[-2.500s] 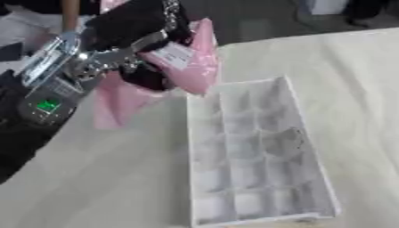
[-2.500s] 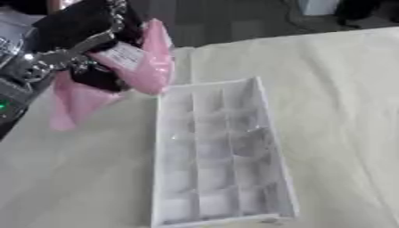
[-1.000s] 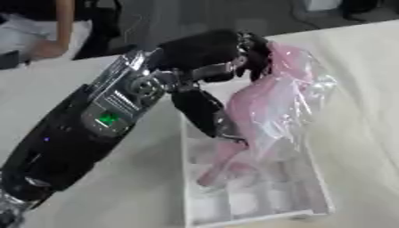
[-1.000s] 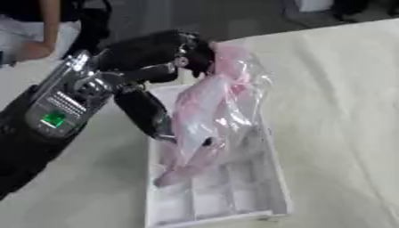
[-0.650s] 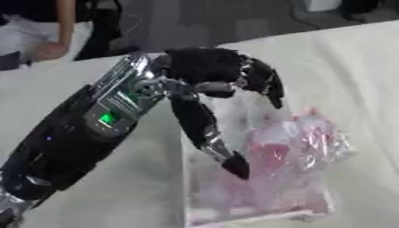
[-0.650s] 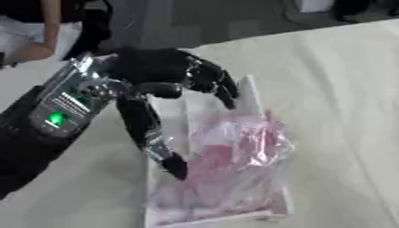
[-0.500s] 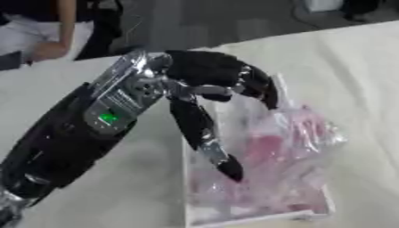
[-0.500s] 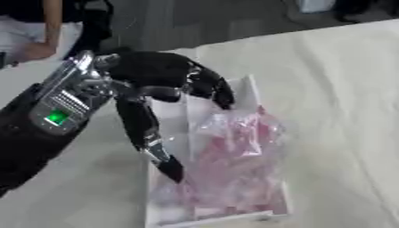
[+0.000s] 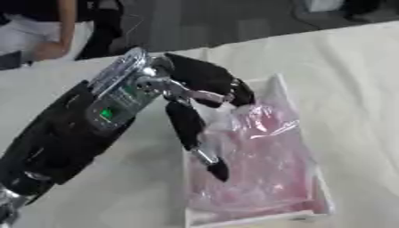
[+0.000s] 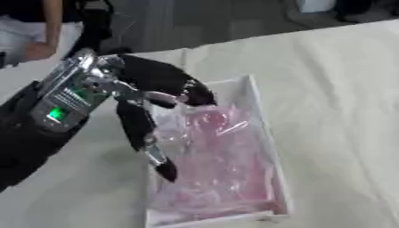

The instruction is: Pick up objects on the table and place them in the box.

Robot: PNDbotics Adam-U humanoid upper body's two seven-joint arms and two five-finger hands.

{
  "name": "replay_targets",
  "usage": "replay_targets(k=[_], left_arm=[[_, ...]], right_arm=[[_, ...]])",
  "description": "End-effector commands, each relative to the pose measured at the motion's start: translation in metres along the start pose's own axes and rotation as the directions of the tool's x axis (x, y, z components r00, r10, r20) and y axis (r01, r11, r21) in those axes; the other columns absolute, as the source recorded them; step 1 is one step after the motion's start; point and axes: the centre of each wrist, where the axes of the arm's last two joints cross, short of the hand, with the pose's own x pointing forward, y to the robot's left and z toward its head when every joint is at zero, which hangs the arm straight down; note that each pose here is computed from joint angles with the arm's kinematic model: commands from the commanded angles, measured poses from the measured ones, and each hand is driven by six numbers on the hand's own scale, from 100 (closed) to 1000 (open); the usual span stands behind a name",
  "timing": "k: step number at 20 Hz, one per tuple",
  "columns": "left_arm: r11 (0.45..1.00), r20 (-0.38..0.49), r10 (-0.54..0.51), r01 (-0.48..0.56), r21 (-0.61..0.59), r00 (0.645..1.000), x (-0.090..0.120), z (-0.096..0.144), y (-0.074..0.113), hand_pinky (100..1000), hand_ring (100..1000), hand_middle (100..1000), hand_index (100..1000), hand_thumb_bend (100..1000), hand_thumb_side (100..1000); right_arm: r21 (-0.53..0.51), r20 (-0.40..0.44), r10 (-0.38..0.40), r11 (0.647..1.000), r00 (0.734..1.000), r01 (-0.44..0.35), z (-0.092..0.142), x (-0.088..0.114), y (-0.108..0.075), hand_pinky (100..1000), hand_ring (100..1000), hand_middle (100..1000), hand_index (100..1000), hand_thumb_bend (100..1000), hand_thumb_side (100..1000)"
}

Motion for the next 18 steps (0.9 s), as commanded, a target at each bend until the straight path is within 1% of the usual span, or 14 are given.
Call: replay_targets(k=[1,4,6,8,10,12,15,17,18], left_arm=[[0.998,-0.072,-0.054,0.057,0.033,0.996,0.000,0.014,0.011,612,763,775,852,506,971],[0.991,-0.135,-0.104,0.114,0.067,0.985,0.004,0.022,0.016,621,769,775,860,497,969],[0.984,-0.167,-0.149,0.163,0.074,0.975,0.005,0.026,0.019,634,781,777,866,508,967],[0.978,-0.178,-0.182,0.197,0.074,0.967,0.004,0.030,0.018,640,785,778,868,520,966],[0.974,-0.194,-0.199,0.216,0.072,0.961,-0.001,0.038,0.015,650,793,782,870,534,960],[0.972,-0.223,-0.206,0.226,0.070,0.953,-0.008,0.051,0.012,657,800,785,869,548,955],[0.975,-0.272,-0.190,0.213,0.058,0.943,-0.017,0.071,0.004,662,804,788,866,615,929],[0.981,-0.300,-0.159,0.186,0.063,0.941,-0.022,0.083,0.000,661,799,787,863,611,928],[0.980,-0.322,-0.143,0.178,0.084,0.936,-0.025,0.091,-0.001,653,787,781,858,599,924]], right_arm=[[0.009,0.025,0.009,1.000,1.000,-0.009,-0.006,0.005,-0.003,641,749,764,757,100,925],[0.010,0.025,0.009,1.000,1.000,-0.009,-0.006,0.005,-0.003,641,749,764,757,100,926],[0.011,0.026,0.009,1.000,1.000,-0.009,-0.006,0.005,-0.003,641,749,764,757,100,927],[0.012,0.026,0.010,1.000,1.000,-0.010,-0.006,0.005,-0.003,641,748,764,757,100,928],[0.013,0.025,0.014,1.000,1.000,-0.014,-0.006,0.005,-0.004,641,748,764,757,100,929],[0.011,0.023,0.019,1.000,1.000,-0.019,-0.005,0.005,-0.004,640,748,764,757,100,930],[0.009,0.018,0.024,1.000,1.000,-0.024,-0.004,0.004,-0.005,641,749,764,757,100,929],[0.009,0.016,0.027,1.000,1.000,-0.027,-0.004,0.004,-0.006,641,749,764,758,100,930],[0.009,0.015,0.030,1.000,0.999,-0.030,-0.003,0.004,-0.006,641,749,764,758,100,931]])
